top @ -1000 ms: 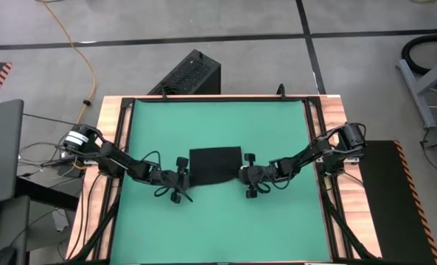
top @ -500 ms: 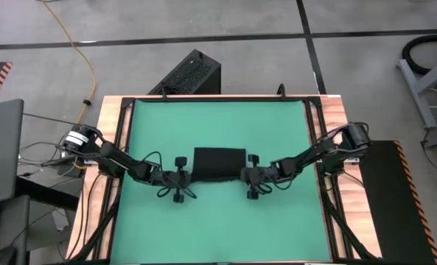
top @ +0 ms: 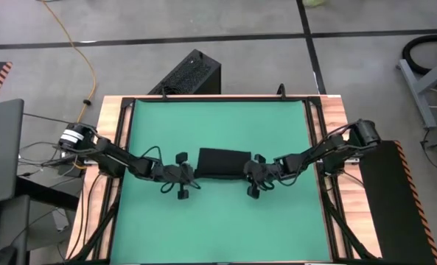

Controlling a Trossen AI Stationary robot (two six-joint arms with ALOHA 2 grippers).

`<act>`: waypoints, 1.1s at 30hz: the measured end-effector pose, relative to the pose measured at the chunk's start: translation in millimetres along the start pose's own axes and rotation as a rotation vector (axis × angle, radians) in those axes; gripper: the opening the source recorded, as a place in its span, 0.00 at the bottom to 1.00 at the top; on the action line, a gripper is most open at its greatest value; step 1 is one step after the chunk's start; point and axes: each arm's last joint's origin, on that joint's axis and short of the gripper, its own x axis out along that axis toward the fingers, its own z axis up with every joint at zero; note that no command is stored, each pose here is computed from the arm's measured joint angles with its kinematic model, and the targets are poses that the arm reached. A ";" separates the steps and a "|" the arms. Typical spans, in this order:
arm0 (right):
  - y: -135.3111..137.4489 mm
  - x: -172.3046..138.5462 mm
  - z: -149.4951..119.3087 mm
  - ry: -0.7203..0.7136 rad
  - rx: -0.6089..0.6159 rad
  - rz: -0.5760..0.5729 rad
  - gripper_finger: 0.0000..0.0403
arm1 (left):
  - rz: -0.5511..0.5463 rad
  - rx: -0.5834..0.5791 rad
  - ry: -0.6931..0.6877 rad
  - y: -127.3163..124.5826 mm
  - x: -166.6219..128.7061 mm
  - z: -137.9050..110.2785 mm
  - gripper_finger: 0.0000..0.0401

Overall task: Roll towel
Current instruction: Roll the brown towel

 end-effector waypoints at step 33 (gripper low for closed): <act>20.5 -16.2 25.2 0.120 0.398 -0.157 0.06 | -0.048 -0.191 -0.029 24.4 11.4 34.3 0.00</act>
